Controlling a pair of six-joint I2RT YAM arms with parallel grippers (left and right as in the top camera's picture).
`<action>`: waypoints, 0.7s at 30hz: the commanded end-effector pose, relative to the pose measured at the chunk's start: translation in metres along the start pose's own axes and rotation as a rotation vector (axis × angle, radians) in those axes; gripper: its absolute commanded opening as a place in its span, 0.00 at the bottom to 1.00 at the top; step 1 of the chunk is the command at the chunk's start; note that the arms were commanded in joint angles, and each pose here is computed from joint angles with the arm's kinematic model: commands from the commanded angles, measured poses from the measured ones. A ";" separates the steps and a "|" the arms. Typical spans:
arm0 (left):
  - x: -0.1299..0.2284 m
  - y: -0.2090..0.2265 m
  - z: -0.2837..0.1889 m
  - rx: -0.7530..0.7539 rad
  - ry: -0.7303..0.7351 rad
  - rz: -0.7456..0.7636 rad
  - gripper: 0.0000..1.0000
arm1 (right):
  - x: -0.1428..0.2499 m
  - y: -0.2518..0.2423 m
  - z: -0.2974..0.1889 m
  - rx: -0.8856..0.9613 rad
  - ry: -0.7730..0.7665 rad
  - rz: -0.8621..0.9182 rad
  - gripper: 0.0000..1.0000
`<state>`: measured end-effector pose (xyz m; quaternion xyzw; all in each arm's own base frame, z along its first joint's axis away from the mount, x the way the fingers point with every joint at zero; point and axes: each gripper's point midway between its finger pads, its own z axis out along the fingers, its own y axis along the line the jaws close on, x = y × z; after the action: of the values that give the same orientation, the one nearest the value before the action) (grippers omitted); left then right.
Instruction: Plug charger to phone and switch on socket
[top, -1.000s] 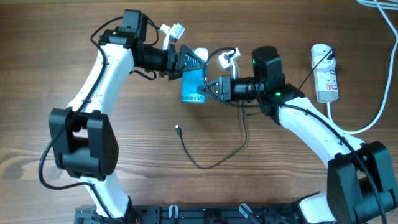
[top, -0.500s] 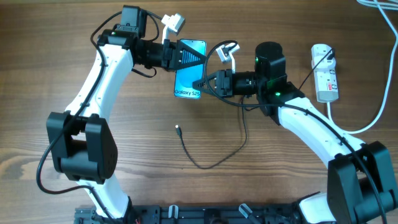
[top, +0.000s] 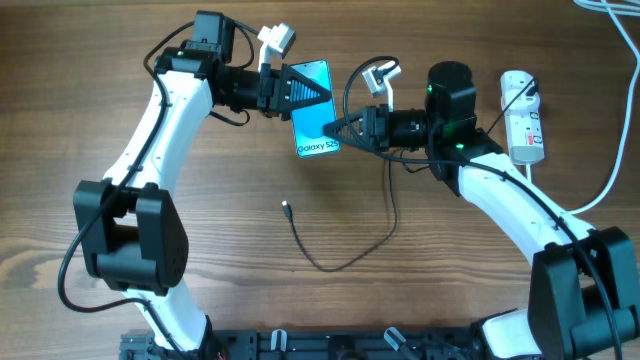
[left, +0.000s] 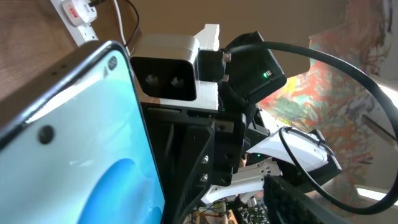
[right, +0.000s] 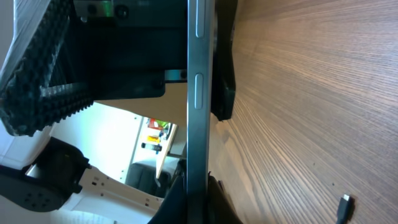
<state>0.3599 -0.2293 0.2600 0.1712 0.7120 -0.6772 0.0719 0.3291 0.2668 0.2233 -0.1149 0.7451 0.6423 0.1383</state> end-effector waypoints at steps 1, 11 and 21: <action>-0.004 -0.019 -0.008 0.004 -0.019 0.057 0.78 | -0.016 -0.009 -0.010 0.041 -0.065 0.015 0.04; -0.004 -0.019 -0.008 0.001 -0.019 0.057 0.93 | -0.024 -0.014 -0.012 0.069 -0.106 0.007 0.04; -0.004 -0.018 -0.008 -0.004 -0.019 0.057 1.00 | -0.035 -0.026 -0.015 0.134 -0.181 0.043 0.04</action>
<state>0.3622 -0.2265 0.2578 0.1685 0.7179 -0.6711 0.0760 0.3466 0.2593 0.2195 -0.0787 0.7579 0.6264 0.1644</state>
